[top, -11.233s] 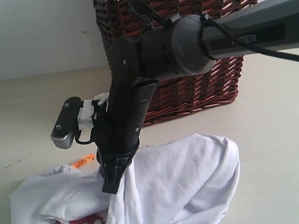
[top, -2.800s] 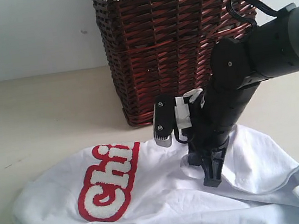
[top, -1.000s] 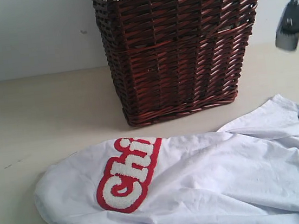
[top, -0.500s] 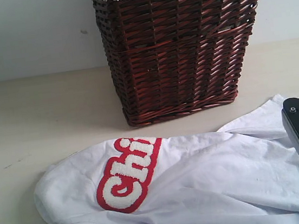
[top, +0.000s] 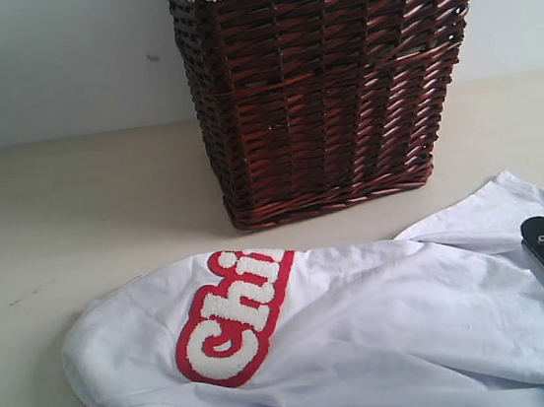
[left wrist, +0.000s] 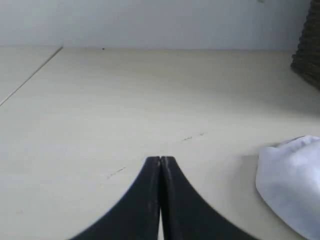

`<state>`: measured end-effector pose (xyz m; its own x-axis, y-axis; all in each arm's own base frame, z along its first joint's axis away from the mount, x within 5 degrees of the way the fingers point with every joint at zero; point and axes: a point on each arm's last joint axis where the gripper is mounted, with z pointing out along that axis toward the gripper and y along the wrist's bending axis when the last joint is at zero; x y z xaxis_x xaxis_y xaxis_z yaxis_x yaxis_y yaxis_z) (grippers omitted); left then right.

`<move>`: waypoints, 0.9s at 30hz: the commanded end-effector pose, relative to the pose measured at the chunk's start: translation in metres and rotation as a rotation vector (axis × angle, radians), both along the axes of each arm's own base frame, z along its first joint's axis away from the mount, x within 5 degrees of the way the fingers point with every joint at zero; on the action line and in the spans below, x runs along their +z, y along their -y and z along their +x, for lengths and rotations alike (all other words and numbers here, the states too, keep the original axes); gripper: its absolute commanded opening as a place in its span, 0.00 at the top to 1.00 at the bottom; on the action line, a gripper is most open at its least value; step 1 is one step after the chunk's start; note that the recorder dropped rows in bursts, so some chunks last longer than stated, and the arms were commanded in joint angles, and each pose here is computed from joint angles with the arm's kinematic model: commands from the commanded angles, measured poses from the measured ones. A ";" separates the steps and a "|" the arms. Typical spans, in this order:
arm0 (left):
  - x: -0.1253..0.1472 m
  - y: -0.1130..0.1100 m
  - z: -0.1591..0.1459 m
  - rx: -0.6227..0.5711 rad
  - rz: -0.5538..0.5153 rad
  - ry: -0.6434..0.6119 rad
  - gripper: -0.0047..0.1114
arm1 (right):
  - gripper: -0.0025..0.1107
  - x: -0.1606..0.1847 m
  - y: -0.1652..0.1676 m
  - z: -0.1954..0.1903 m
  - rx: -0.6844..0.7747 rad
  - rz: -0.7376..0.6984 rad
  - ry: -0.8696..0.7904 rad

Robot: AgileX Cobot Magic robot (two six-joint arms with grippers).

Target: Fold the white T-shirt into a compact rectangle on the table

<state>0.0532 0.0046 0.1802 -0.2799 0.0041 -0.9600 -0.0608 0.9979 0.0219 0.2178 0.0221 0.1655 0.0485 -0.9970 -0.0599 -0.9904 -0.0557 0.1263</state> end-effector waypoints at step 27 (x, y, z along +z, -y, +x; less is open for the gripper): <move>0.001 0.000 0.000 -0.002 -0.005 0.013 0.96 | 0.98 0.006 0.041 -0.078 0.383 -0.320 -0.271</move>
<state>0.0532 0.0046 0.1802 -0.2799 0.0041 -0.9600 -0.0608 0.9979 0.0219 0.1527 -0.0149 0.1776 0.4007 -0.8982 0.1809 -0.8699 -0.3110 0.3828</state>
